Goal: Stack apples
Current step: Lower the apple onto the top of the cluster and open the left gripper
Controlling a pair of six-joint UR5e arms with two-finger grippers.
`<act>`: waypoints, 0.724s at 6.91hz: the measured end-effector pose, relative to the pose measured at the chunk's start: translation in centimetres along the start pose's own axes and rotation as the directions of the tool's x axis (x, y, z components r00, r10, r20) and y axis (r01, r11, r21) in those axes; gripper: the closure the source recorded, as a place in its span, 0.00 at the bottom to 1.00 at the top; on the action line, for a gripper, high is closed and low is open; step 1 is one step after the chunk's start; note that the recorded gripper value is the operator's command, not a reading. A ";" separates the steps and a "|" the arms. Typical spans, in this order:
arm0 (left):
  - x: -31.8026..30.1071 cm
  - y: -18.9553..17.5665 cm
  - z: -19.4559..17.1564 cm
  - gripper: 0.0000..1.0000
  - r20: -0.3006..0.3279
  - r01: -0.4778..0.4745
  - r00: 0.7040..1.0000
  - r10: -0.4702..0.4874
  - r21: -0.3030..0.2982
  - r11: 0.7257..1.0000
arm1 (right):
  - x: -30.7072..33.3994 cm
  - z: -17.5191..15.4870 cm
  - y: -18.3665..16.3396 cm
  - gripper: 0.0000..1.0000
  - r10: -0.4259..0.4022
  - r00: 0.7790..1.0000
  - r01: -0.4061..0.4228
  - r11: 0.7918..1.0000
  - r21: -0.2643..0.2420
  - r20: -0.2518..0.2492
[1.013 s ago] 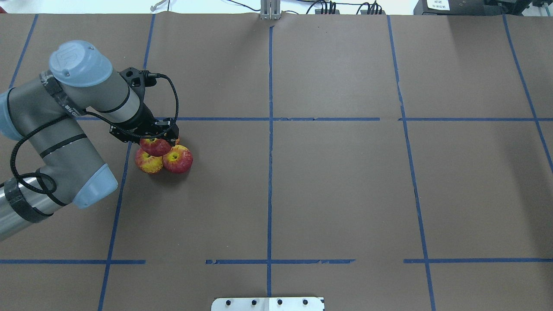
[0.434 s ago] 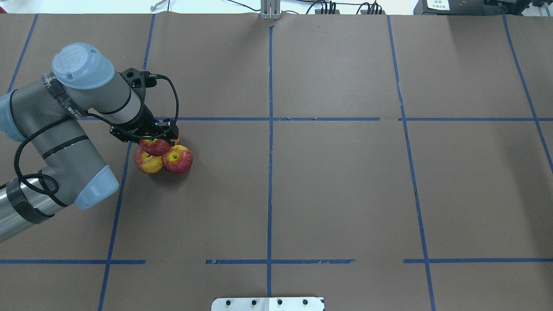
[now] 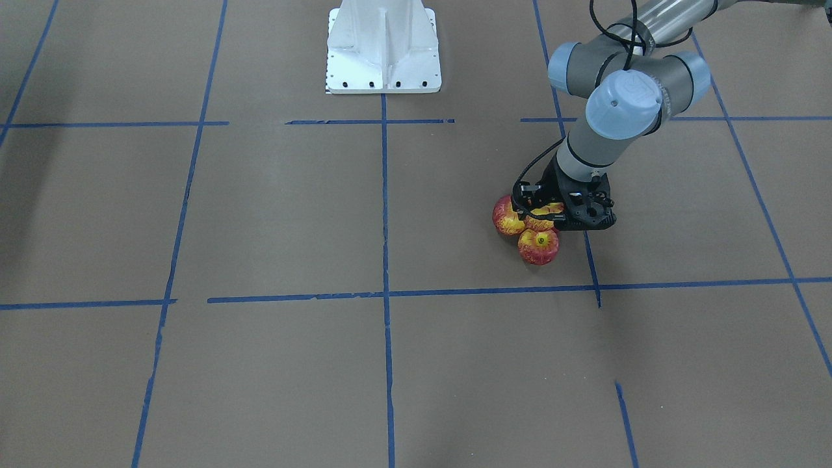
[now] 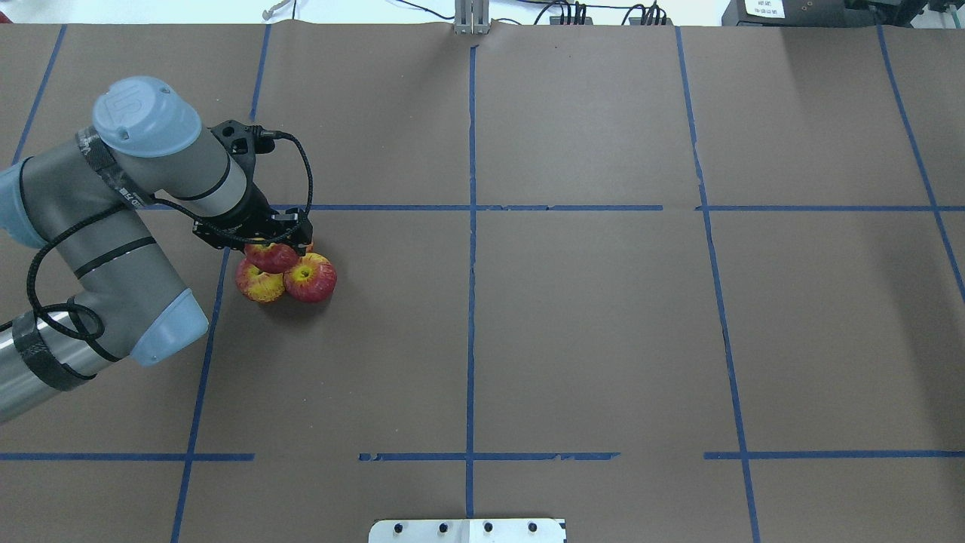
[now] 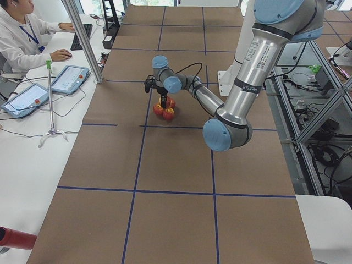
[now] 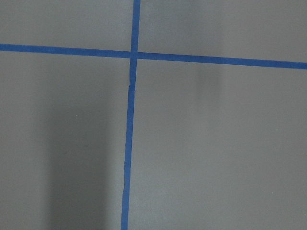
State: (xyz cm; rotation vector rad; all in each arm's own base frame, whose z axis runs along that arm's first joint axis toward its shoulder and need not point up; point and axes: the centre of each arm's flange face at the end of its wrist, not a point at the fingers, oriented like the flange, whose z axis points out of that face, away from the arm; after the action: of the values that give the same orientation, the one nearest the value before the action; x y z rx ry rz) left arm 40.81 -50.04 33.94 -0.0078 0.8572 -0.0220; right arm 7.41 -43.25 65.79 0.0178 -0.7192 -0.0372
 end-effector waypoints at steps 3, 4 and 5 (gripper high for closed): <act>0.1 0.1 -0.2 0.00 -0.004 0.000 1.000 0.000 0.002 1.000 | 0.0 0.0 0.0 0.00 0.000 1.000 0.000 1.000 0.000 0.000; 0.2 0.3 -1.1 0.00 -0.016 -0.004 1.000 0.004 0.013 1.000 | 0.0 0.0 0.0 0.00 0.000 1.000 0.000 1.000 0.000 0.000; 0.1 0.2 -3.3 0.00 -0.036 -0.006 0.999 0.007 0.041 0.999 | 0.0 0.0 0.0 0.00 0.000 1.000 0.000 1.000 0.000 0.000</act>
State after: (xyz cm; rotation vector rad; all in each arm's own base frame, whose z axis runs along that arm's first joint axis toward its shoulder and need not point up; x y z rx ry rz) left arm 38.36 -49.80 31.69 0.0341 0.8924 -0.0341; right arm 7.41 -43.25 65.80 0.0176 -0.7192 -0.0368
